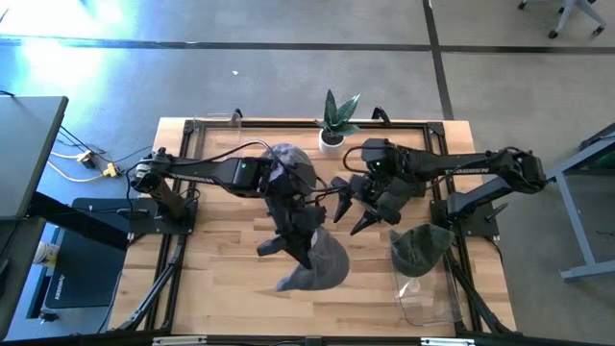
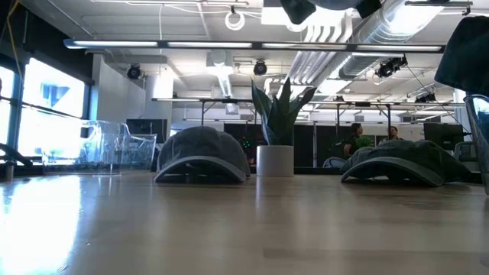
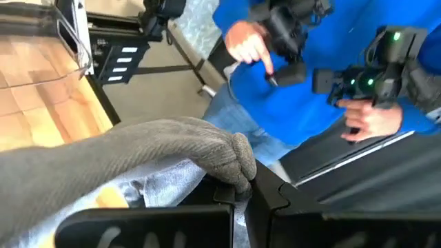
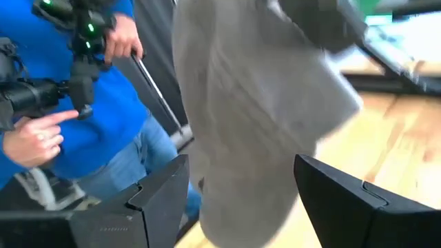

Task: Pick & Place hat
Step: Put the bottom gray cap into the top transparent bin

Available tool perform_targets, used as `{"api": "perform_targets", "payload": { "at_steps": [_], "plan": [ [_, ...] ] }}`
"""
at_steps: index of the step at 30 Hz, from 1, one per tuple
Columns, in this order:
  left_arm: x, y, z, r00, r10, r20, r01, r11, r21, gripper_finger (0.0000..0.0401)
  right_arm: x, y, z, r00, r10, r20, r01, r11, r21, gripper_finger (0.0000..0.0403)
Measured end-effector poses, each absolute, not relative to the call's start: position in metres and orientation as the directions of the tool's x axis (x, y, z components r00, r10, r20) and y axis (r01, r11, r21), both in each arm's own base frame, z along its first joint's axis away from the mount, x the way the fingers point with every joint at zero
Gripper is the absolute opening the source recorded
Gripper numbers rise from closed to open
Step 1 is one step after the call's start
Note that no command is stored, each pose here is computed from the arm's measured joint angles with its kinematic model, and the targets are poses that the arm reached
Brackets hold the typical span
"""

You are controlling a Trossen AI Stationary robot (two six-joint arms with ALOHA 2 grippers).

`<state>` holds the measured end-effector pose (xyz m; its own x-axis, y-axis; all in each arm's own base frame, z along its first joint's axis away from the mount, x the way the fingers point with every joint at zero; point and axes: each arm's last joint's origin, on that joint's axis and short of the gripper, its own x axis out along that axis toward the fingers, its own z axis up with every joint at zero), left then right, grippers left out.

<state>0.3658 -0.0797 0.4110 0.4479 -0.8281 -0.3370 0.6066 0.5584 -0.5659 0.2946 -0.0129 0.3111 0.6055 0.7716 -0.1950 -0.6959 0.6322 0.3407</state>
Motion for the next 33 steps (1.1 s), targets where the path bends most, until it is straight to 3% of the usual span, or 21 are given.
{"api": "perform_targets", "payload": {
  "at_steps": [4, 7, 11, 15, 19, 27, 33],
  "plan": [
    [0.358, -0.079, 0.399, 0.390, -0.813, -0.432, 0.539, 0.582, -0.609, 0.0001, 0.286, -0.020, 0.305, 0.684, 0.656, -0.319, -0.573, 0.754, 0.322, 0.0253],
    [0.345, -0.075, 0.384, 0.326, -0.745, -0.583, 0.395, 0.667, -0.631, 0.0001, 0.282, -0.023, 0.305, 0.754, 0.529, -0.389, -0.470, 0.849, 0.242, 0.0251],
    [0.329, -0.068, 0.371, 0.250, -0.588, -0.769, 0.214, 0.809, -0.548, 0.0001, 0.282, -0.024, 0.307, 0.775, 0.500, -0.387, -0.451, 0.866, 0.215, 0.0251],
    [0.325, -0.063, 0.366, 0.243, -0.446, -0.861, 0.122, 0.895, -0.429, 0.0001, 0.282, -0.021, 0.305, 0.767, 0.507, -0.393, -0.473, 0.861, 0.188, 0.0251],
    [0.326, -0.063, 0.365, 0.259, -0.386, -0.885, 0.152, 0.922, -0.357, 0.0001, 0.284, -0.017, 0.296, 0.789, 0.515, -0.335, -0.496, 0.856, 0.148, 0.0251],
    [0.318, -0.091, 0.365, 0.224, -0.387, -0.894, 0.469, 0.847, -0.249, 0.0000, 0.287, -0.011, 0.289, 0.808, 0.557, -0.192, -0.556, 0.829, 0.064, 0.0251],
    [0.321, -0.093, 0.365, 0.273, -0.330, -0.904, 0.492, 0.855, -0.163, 0.0000, 0.300, 0.002, 0.280, 0.799, 0.576, -0.172, -0.588, 0.808, -0.029, 0.0251]
  ]
}}
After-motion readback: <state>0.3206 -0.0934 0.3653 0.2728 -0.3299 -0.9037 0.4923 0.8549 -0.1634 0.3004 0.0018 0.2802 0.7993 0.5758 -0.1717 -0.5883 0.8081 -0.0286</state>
